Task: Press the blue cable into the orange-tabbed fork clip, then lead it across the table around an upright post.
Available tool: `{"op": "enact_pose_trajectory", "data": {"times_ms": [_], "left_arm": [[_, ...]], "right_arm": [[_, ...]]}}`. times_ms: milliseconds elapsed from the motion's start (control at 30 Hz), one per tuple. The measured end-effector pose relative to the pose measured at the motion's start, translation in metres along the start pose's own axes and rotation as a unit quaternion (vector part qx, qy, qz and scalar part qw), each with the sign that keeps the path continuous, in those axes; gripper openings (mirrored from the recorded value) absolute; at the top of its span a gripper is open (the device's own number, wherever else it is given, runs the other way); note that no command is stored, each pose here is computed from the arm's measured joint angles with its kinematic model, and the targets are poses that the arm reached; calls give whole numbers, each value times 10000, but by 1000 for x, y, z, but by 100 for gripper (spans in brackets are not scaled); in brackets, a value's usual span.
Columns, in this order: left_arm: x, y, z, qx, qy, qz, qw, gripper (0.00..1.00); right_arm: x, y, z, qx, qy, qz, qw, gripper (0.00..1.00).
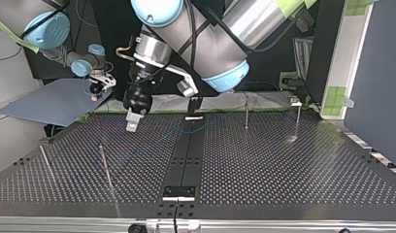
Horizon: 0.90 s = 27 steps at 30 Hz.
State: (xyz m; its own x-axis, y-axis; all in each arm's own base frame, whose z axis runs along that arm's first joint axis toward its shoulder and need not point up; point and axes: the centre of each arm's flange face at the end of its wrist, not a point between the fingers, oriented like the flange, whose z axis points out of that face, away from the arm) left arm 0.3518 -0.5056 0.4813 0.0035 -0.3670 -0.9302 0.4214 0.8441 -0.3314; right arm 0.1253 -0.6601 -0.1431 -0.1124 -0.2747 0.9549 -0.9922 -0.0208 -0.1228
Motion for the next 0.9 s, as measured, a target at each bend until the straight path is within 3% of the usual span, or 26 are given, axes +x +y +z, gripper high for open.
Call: {"op": "enact_pose_trajectory", "data": {"times_ms": [333,633,900], "left_arm": [[31,11,-8,10,6,-87,10000,100],[60,28,-13,138,44,-452,9989,100],[82,47,-18,99,28,-714,9974,100]], "right_arm": [[0,0,0,4,-1,-1,10000,0],[0,0,0,8,-1,-18,10000,0],[0,0,0,9,-1,-71,10000,0]]}}
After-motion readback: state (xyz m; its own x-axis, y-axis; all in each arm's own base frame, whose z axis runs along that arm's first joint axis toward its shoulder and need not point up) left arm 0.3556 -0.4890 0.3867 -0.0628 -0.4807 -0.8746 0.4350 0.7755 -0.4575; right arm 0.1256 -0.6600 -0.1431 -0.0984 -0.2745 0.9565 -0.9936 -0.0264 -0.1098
